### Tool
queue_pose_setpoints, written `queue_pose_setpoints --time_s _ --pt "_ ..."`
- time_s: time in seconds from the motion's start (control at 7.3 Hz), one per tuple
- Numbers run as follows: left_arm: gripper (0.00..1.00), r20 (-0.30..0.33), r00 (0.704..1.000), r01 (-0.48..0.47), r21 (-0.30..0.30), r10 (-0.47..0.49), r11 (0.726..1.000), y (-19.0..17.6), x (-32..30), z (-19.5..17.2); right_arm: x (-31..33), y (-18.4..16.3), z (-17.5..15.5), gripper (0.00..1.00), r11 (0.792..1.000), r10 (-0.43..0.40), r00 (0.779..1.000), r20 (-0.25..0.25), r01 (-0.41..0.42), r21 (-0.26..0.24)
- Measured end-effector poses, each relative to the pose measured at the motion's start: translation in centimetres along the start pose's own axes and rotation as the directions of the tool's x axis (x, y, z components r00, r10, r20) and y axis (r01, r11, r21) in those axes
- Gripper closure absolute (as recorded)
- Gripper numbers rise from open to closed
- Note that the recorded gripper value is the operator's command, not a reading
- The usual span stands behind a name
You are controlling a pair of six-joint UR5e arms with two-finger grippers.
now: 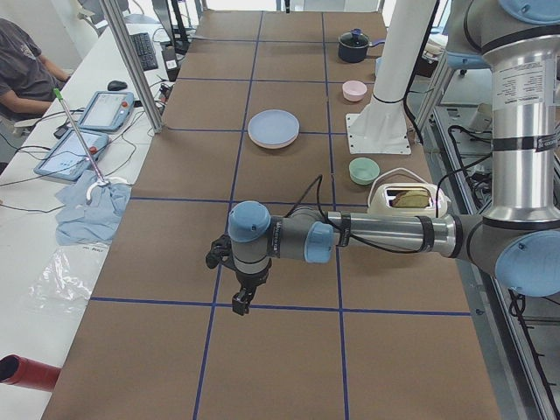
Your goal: Stack three plates with pink and blue
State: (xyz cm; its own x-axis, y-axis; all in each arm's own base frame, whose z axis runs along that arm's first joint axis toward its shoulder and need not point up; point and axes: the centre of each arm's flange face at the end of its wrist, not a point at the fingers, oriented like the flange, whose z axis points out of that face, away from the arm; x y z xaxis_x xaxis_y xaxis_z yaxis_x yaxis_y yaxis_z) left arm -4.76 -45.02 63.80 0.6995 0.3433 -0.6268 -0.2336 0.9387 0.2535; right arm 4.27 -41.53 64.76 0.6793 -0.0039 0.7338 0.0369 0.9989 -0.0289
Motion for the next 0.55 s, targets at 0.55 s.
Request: queue_pose_setpoints --time_s 0.55 --pt "0.00 -0.032 0.999 0.033 0.016 -0.032 0.999 0.1 0.5 -0.9 1.6 1.2 -1.9 0.00 0.998 0.036 0.999 0.009 -0.037 0.051"
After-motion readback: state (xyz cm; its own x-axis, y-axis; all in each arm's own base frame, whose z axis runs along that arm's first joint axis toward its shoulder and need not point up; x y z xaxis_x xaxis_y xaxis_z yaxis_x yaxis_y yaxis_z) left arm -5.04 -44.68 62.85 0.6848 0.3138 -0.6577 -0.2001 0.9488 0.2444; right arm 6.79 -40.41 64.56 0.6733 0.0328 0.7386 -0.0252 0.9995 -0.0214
